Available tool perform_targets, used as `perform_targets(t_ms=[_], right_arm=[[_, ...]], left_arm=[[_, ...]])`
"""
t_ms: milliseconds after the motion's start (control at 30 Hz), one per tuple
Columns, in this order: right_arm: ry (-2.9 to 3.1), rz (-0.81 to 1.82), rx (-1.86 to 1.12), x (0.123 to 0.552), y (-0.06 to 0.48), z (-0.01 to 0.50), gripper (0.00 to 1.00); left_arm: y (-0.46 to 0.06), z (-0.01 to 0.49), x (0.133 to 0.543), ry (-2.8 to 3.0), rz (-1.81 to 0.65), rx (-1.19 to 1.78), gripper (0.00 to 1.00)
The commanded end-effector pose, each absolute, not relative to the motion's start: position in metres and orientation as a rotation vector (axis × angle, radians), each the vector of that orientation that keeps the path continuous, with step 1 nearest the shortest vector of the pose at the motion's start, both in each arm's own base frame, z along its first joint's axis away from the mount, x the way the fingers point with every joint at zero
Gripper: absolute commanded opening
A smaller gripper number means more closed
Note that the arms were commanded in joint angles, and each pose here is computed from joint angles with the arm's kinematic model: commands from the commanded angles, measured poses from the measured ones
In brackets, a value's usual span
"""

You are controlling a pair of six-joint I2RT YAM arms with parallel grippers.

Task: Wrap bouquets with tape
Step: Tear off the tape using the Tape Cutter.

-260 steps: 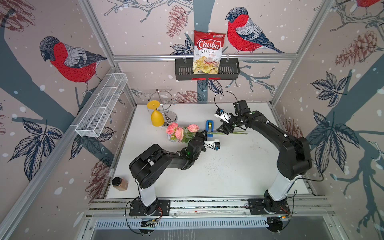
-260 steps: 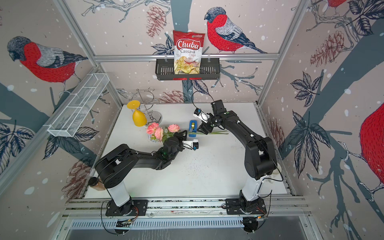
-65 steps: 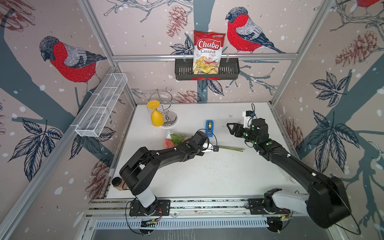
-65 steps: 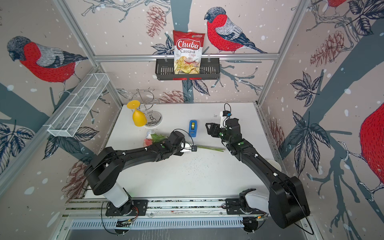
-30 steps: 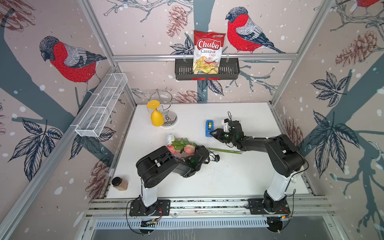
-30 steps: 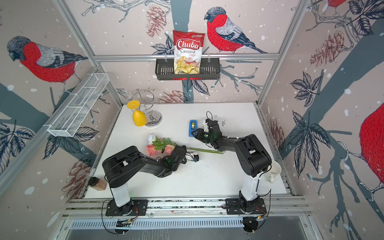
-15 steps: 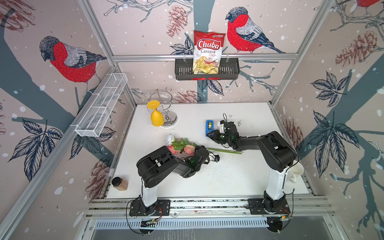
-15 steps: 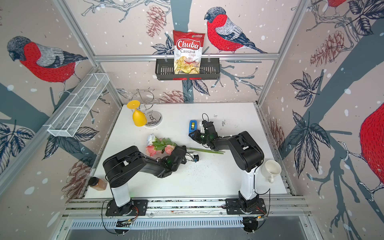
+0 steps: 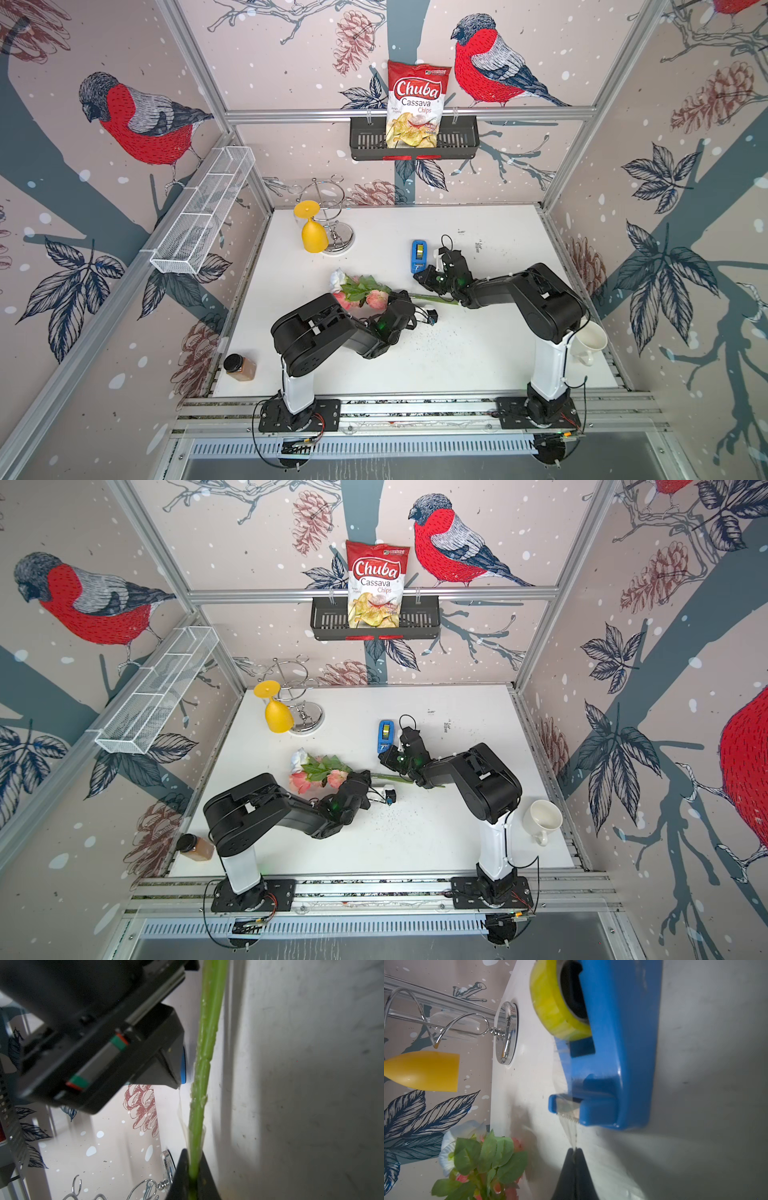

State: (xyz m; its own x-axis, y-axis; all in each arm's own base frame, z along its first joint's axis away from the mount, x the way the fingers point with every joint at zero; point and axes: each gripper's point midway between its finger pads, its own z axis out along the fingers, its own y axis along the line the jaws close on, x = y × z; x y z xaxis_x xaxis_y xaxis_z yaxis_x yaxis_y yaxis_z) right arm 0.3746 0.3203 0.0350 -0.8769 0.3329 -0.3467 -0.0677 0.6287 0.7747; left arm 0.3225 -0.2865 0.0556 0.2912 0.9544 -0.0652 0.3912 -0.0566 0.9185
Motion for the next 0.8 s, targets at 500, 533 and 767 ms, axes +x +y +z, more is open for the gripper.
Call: perform_targets(t_ms=[500,533,767], right_arm=[[2.542,0.99,0.546,0.35,0.295,-0.014,0.0],[2.537,0.997,0.575,0.347,0.293,-0.015,0.0],[2.462,1.015,0.511,0.356,0.297,0.01,0.05]], left_arm=[[-0.296,0.103,0.304,1.168,0.72,1.533,0.0],[-0.297,0.104,0.302,1.162,0.718,1.534,0.0],[-0.303,0.116,0.296,1.119,0.716,1.529,0.0]])
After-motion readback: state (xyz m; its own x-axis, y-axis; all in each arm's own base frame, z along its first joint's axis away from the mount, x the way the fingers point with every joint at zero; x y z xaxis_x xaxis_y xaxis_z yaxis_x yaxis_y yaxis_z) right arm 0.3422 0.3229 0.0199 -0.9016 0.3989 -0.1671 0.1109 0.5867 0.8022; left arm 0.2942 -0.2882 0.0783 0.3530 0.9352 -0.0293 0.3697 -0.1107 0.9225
